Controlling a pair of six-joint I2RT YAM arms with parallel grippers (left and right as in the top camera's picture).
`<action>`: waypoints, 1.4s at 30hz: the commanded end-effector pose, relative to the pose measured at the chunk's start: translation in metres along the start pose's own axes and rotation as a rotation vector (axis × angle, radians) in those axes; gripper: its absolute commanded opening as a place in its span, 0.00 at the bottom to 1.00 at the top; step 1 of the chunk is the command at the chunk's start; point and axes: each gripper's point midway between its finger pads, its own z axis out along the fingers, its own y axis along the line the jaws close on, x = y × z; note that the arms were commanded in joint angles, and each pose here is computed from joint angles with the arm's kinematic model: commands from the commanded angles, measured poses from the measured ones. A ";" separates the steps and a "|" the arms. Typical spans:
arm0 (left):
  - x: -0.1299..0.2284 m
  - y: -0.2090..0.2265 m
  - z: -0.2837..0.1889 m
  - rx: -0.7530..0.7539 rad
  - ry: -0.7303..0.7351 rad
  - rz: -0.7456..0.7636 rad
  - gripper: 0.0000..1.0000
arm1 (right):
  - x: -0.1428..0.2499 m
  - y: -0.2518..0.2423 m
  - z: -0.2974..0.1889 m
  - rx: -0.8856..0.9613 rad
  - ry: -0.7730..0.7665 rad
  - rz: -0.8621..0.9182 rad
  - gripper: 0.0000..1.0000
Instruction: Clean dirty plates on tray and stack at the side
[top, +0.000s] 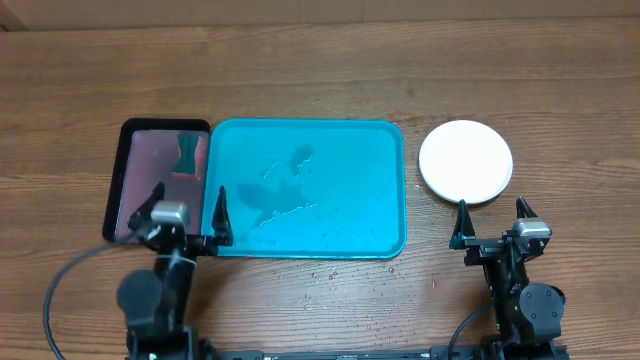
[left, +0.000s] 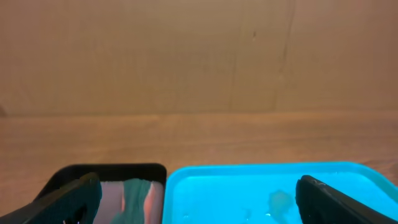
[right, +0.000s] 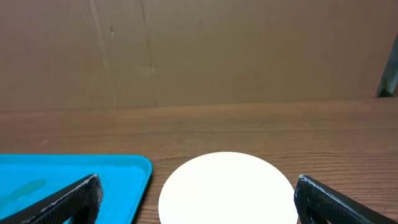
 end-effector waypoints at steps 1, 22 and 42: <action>0.000 -0.007 -0.008 0.027 -0.068 0.003 1.00 | 0.001 0.000 0.000 0.000 -0.005 -0.007 1.00; 0.049 0.002 -0.020 -0.050 0.042 -0.055 1.00 | 0.001 0.000 0.000 0.000 -0.005 -0.006 1.00; 0.049 0.003 -0.020 -0.054 0.042 -0.055 1.00 | 0.001 0.000 0.000 0.000 -0.005 -0.007 1.00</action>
